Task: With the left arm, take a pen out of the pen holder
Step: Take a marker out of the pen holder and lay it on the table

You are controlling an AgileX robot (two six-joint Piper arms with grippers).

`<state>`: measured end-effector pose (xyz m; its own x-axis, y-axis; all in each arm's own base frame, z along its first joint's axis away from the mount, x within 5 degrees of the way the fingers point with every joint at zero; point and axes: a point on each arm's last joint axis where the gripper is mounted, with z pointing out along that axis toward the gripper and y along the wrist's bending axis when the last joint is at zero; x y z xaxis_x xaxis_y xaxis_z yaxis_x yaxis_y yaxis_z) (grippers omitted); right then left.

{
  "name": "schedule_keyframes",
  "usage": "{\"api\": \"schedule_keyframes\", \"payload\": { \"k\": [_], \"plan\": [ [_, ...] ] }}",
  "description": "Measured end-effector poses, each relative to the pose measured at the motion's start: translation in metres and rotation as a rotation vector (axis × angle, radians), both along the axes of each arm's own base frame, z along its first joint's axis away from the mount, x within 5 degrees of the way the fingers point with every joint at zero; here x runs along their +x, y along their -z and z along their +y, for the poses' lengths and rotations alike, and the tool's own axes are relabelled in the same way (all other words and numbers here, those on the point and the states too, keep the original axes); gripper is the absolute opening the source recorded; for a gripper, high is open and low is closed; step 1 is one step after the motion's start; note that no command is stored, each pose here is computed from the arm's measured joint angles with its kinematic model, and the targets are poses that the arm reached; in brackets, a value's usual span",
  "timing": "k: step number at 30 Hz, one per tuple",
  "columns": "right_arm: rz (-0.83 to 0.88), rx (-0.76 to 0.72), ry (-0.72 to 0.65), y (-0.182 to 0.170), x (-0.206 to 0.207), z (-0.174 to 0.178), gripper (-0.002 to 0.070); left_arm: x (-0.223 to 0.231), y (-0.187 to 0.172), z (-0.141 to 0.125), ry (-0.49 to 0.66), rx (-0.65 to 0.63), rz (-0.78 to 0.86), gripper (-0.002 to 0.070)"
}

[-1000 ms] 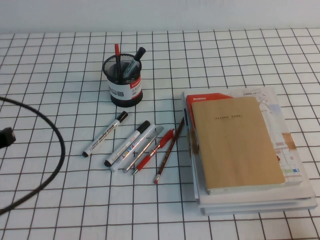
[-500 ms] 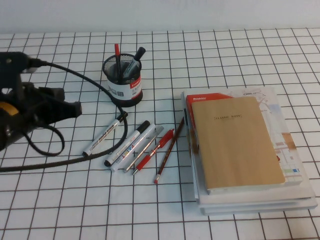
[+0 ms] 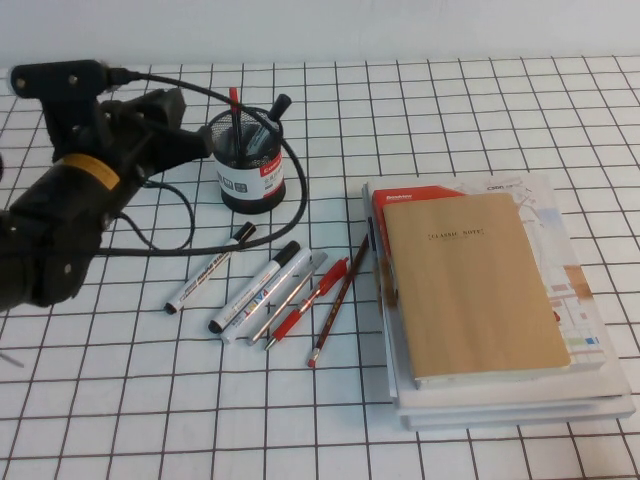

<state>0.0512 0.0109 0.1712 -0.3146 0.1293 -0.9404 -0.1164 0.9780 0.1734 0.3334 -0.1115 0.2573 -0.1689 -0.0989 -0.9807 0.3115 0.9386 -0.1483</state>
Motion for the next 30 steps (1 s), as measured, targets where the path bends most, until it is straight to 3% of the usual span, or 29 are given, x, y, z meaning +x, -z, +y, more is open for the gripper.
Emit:
{"api": "schedule_keyframes", "payload": {
  "k": [5, 8, 13, 30],
  "plan": [
    [0.000, 0.000, 0.000, 0.000, 0.000, 0.000, -0.0015, 0.028, 0.006, -0.012, 0.028, -0.011, -0.002, 0.0286],
    [0.000, 0.000, 0.000, 0.000, 0.000, 0.000, -0.0015, 0.042, 0.009, -0.017, 0.028, -0.018, 0.007, 0.0363],
    [0.000, 0.000, 0.000, 0.000, 0.000, 0.000, -0.0015, 0.067, 0.010, -0.024, 0.018, -0.018, 0.052, 0.0394],
    [0.000, 0.000, 0.000, 0.000, 0.000, 0.000, -0.0015, 0.124, 0.016, -0.040, -0.016, -0.006, 0.173, 0.0397]
  ]
}}
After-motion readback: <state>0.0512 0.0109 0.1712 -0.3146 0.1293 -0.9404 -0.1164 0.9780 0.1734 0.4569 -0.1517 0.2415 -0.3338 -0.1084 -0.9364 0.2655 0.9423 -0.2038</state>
